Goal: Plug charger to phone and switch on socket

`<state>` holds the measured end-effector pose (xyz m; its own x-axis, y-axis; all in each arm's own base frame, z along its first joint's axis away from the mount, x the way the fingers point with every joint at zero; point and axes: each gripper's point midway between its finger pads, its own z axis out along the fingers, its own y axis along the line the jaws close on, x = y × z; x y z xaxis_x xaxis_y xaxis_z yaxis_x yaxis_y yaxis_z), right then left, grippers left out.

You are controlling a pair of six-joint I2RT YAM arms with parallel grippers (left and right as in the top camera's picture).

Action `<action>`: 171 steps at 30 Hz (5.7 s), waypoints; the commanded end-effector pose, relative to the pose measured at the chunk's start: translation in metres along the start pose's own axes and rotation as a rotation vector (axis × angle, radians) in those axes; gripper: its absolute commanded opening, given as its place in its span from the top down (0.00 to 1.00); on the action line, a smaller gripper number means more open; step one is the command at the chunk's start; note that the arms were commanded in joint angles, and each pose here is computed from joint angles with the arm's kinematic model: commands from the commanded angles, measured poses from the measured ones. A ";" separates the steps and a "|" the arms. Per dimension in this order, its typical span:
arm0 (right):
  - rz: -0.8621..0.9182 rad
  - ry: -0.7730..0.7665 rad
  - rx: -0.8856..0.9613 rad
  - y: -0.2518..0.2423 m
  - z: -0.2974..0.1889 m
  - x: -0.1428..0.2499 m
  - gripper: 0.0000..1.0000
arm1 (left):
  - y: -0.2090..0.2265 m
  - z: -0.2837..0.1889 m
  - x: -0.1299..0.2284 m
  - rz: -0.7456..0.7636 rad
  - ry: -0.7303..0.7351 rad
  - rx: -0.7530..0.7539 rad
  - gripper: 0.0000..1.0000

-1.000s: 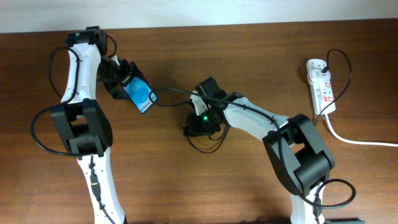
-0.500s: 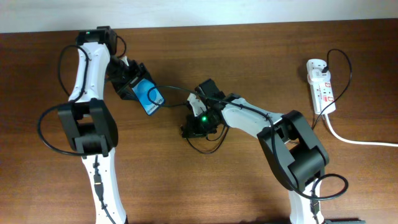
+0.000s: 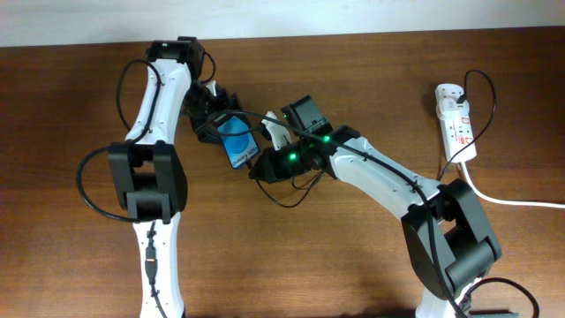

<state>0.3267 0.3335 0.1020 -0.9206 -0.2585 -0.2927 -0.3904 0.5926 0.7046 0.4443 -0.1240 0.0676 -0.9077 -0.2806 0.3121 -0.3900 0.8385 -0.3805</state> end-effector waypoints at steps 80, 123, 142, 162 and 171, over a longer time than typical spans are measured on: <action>0.191 0.007 0.071 -0.044 0.001 0.003 0.96 | -0.032 0.001 0.010 0.104 0.000 0.063 1.00; 0.187 -0.005 0.085 -0.047 0.001 0.000 0.96 | -0.044 0.000 0.015 0.107 0.030 0.132 1.00; 0.173 -0.083 0.074 -0.055 -0.010 -0.021 0.96 | -0.041 0.000 0.022 0.134 0.056 0.128 1.00; 0.138 -0.157 0.070 -0.053 -0.012 -0.040 0.96 | -0.040 0.000 0.031 0.145 0.089 0.130 1.00; 0.131 -0.166 0.065 -0.052 -0.012 -0.043 0.96 | -0.040 -0.001 0.032 0.155 0.093 0.128 1.00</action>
<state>0.3493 0.3149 0.0785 -0.9729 -0.1189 -0.1981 -0.2286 0.6189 0.7515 0.4526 -0.1465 0.0837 -0.9514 -0.1737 0.2544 -0.2835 0.8170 -0.5022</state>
